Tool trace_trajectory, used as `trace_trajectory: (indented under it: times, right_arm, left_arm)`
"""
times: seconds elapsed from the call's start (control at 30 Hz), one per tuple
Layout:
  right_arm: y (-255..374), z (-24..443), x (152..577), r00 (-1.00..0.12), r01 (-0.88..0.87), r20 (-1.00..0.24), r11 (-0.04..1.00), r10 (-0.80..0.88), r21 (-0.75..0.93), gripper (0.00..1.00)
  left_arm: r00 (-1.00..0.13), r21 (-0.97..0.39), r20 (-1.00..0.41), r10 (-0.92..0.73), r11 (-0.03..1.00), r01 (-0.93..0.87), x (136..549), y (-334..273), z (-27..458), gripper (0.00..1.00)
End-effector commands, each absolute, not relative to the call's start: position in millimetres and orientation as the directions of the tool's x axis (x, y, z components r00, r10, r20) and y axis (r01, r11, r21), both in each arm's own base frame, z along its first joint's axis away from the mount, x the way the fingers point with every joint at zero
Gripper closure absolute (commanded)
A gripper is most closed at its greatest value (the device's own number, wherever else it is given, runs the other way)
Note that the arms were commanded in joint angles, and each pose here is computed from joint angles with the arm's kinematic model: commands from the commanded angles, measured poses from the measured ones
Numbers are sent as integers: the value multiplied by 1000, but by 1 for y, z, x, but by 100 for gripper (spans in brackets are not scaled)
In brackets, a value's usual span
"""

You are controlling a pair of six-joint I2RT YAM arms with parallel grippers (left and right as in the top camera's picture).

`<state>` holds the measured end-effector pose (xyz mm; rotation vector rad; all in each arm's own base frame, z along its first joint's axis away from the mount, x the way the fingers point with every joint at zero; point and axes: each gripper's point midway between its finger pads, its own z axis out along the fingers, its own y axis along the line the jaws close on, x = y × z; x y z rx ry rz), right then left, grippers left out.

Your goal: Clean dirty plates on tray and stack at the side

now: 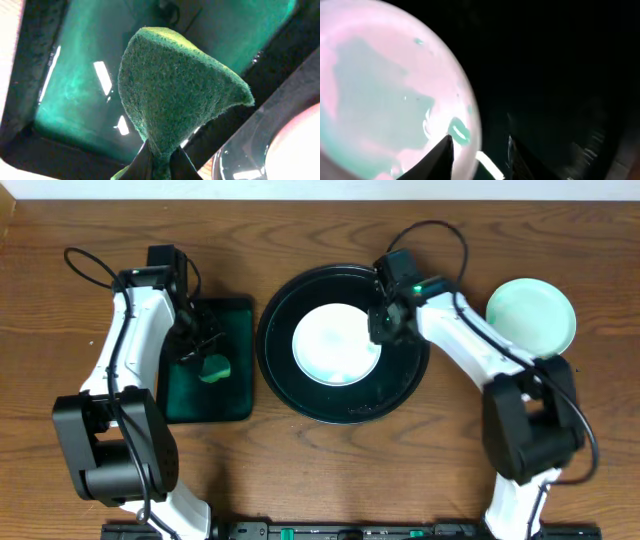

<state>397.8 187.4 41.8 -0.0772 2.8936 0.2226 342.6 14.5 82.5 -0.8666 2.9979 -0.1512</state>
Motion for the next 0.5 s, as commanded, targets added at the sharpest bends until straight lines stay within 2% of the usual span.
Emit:
trace_trajectory:
  times: [0.0, 0.07, 0.13, 0.2, 0.33, 0.47]
  right_arm:
    - [208, 6, 394, -987, -54, -162, 971, -16, 232, 67]
    - [217, -4, 397, -988, -61, -154, 961, -20, 270, 69]
    - [217, -7, 398, -988, -61, -156, 961, -19, 269, 88]
    - [218, -7, 399, -985, -84, -166, 960, -39, 268, 99]
    - [220, -3, 407, -961, -204, -234, 948, -147, 243, 99]
    - [207, 15, 422, -934, -212, -319, 968, -159, 136, 99]
  left_arm:
    - [-846, -64, 14, -533, 844, -533, 339, 26, 77, 93]
    - [-846, -64, 14, -533, 844, -533, 338, 26, 77, 93]
    - [-846, -64, 14, -534, 843, -534, 338, 26, 77, 93]
    - [-846, -64, 14, -534, 843, -534, 338, 26, 77, 93]
    - [-846, -63, 15, -533, 844, -533, 338, 26, 77, 93]
    - [-846, -61, 20, -533, 844, -534, 337, 26, 76, 93]
